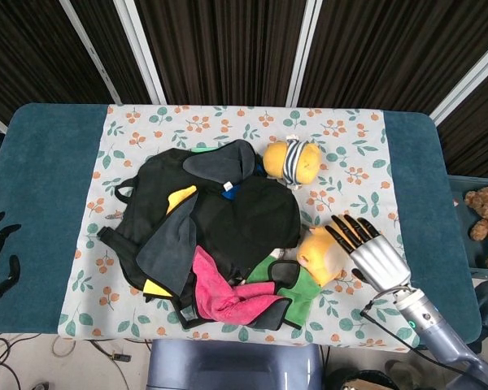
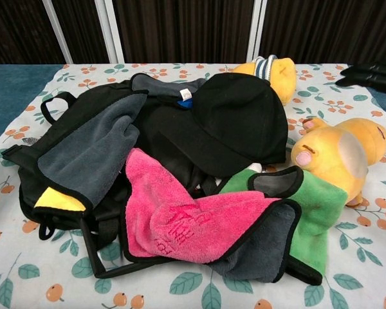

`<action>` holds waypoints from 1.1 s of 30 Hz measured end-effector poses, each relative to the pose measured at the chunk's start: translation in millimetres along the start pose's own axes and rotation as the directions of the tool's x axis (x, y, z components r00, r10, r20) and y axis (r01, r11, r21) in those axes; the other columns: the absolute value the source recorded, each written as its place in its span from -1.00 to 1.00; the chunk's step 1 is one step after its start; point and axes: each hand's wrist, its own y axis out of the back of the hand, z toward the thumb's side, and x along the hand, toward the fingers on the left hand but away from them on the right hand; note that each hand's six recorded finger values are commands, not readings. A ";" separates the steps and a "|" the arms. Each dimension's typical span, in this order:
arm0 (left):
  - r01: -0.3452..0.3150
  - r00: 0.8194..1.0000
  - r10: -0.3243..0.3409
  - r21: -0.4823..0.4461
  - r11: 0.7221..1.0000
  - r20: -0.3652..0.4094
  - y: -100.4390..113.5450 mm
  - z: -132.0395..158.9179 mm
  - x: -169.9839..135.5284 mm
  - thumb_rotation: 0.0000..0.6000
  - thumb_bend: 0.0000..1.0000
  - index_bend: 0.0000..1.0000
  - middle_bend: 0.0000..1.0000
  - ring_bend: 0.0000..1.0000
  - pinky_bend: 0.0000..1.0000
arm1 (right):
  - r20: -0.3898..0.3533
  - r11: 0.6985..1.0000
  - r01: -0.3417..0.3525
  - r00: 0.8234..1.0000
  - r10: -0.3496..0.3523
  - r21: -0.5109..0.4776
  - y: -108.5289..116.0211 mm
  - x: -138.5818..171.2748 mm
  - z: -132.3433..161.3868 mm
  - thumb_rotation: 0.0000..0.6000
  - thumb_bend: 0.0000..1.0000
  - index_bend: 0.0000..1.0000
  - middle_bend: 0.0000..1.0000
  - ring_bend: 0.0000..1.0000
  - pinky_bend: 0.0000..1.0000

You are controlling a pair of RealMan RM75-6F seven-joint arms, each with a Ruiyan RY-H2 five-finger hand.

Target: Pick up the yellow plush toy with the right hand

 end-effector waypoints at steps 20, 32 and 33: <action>-0.016 1.000 0.016 -0.001 1.000 -0.024 1.3 -2.9 3.0 1.00 0.18 -0.58 -0.88 -0.81 -1.00 | -0.097 0.980 -0.155 0.981 0.168 0.126 -40.9 -33.5 24.3 1.00 -0.59 -1.00 -0.97 -0.94 -0.62; -0.020 0.999 0.020 -0.005 1.000 -0.033 1.9 -3.5 3.1 1.00 0.18 -0.58 -0.88 -0.81 -1.00 | -0.074 0.986 -0.147 0.986 0.153 0.075 -47.8 -50.1 25.1 1.00 0.09 -0.67 -0.38 -0.27 -0.31; -0.021 0.999 0.020 -0.005 1.000 -0.033 2.0 -3.4 3.1 1.00 0.18 -0.58 -0.88 -0.81 -1.00 | -0.069 0.988 -0.139 0.987 0.144 0.066 -46.9 -51.1 24.5 1.00 0.13 -0.63 -0.34 -0.22 -0.27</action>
